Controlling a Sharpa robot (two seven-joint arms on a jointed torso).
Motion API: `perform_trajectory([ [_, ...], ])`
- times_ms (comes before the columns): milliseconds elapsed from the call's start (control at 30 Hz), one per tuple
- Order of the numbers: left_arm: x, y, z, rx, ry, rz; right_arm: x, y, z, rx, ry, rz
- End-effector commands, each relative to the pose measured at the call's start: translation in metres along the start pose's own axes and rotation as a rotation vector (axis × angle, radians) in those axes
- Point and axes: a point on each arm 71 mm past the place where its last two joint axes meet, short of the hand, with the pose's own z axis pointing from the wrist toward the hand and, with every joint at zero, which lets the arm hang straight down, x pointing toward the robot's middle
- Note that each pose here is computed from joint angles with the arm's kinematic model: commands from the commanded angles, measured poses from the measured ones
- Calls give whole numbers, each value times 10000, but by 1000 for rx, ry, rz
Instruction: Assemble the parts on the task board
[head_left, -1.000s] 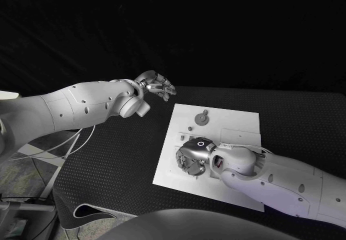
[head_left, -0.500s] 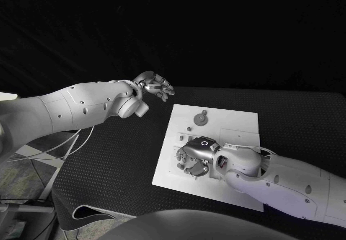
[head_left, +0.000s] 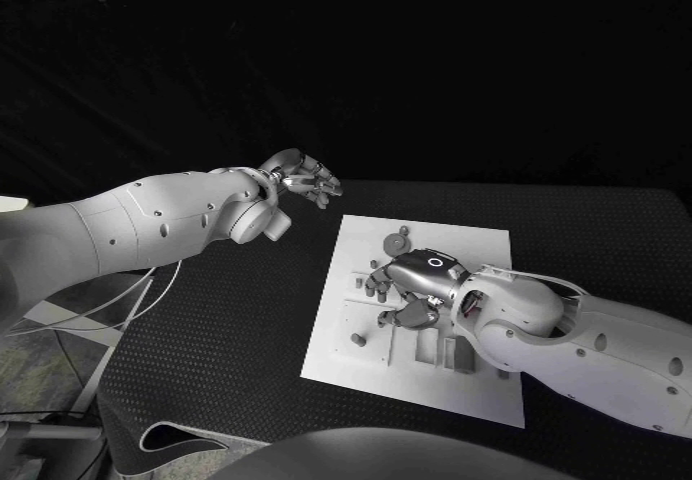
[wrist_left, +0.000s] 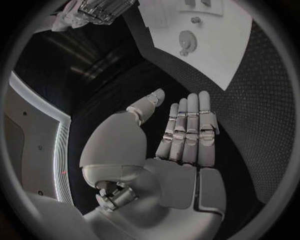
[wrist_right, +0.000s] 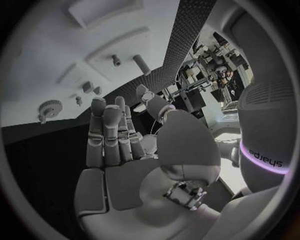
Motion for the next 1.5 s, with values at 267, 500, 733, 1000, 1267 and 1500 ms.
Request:
perform_trajectory([
  [267,32,-30,33,12,7,-10,36,100,130,-39,41,-14],
  [500,27,-27,31,11,6,-11,163,172,209,-49,75,-28],
  [733,30,-28,33,11,7,-11,329,262,253,-68,130,-18],
  [1000,33,-30,34,11,7,-11,509,251,277,-58,164,-21],
  [1267,36,-30,37,11,9,-11,600,249,313,-51,161,-33],
  [1500,37,-29,36,9,9,-11,609,275,329,-56,141,-27],
])
